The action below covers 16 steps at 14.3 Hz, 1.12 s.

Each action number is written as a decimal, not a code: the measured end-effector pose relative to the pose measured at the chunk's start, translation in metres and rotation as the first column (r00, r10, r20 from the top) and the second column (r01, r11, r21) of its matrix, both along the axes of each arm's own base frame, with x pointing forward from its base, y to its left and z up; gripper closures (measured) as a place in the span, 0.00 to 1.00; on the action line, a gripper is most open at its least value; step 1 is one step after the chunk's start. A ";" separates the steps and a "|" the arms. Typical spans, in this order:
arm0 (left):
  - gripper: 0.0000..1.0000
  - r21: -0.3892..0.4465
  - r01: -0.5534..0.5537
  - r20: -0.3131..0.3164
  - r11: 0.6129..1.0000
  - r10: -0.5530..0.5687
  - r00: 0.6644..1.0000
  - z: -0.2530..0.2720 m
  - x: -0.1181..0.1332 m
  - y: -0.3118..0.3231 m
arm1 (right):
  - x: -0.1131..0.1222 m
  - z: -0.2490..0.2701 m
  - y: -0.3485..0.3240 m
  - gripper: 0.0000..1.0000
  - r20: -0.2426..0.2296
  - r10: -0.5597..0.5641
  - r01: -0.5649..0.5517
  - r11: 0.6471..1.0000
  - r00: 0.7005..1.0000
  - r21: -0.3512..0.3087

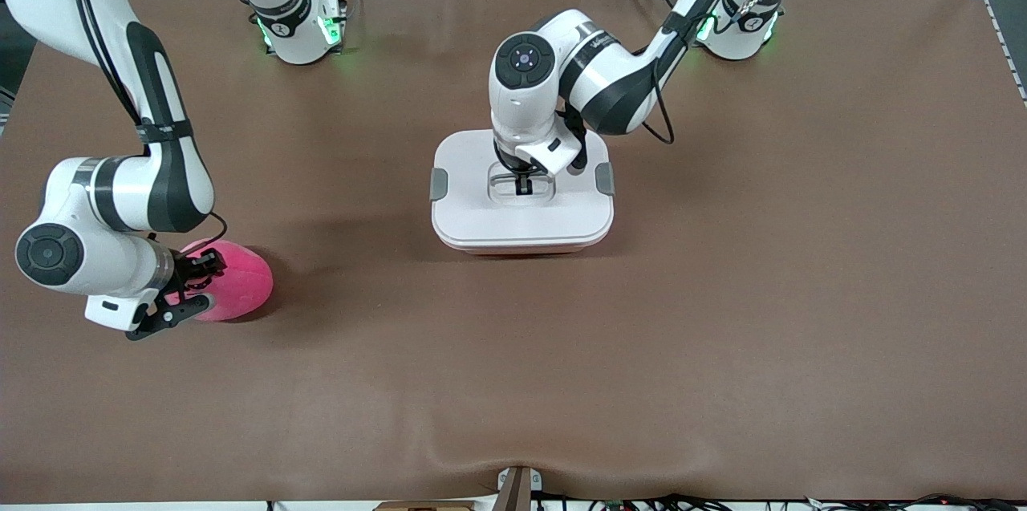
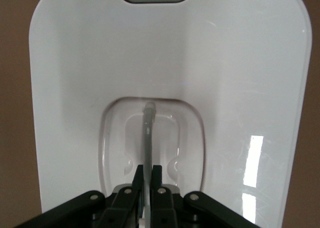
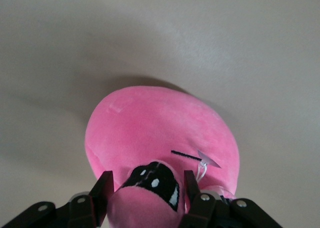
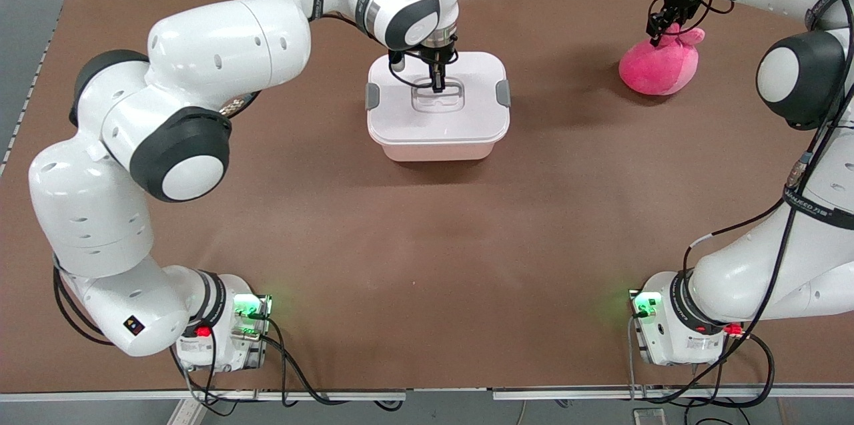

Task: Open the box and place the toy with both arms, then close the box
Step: 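Lift the lid off with the left gripper while the right gripper lifts the plush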

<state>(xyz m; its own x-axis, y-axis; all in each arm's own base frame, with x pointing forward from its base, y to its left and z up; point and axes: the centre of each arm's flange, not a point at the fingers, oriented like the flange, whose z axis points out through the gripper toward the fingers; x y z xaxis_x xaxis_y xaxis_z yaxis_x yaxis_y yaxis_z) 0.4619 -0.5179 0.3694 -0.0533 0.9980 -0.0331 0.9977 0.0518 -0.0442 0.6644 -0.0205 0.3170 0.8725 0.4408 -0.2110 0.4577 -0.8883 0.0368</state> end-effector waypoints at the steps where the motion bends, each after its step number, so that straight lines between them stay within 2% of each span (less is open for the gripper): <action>1: 0.93 -0.002 0.000 0.002 1.000 0.000 1.000 0.004 0.000 0.000 | 0.000 0.002 0.001 0.36 -0.010 0.000 0.000 1.000 1.000 0.000; 2: 0.93 -0.005 -0.001 0.006 1.000 0.001 1.000 0.008 0.000 0.001 | 0.000 0.004 0.001 0.37 -0.013 0.001 -0.001 1.000 1.000 0.000; 3: 0.93 -0.008 -0.003 0.010 1.000 0.004 1.000 0.011 0.001 0.002 | 0.001 0.006 0.001 0.45 -0.015 0.013 -0.013 1.000 1.000 0.002; 5: 0.93 -0.012 -0.011 0.017 1.000 0.011 1.000 0.017 0.005 0.006 | 0.001 0.008 -0.001 0.69 -0.023 0.077 -0.076 0.997 0.997 0.014; 7: 0.93 -0.017 -0.027 0.024 0.999 0.027 0.999 0.022 0.013 0.015 | 0.001 0.008 -0.003 0.81 -0.029 0.130 -0.130 0.991 0.991 0.025; 9: 0.93 -0.021 -0.029 0.031 0.999 0.029 0.999 0.028 0.026 0.028 | 0.003 0.010 -0.002 0.82 -0.026 0.155 -0.154 0.988 0.988 0.029; 11: 0.93 -0.008 -0.029 0.021 1.000 0.029 0.999 0.032 0.039 0.046 | 0.010 0.023 0.005 0.82 0.001 0.193 -0.193 0.981 0.981 0.030; 16: 0.93 -0.006 -0.042 0.024 0.999 0.042 0.999 0.043 0.083 0.103 | 0.030 0.078 0.061 0.87 0.099 0.384 -0.387 0.922 0.918 0.013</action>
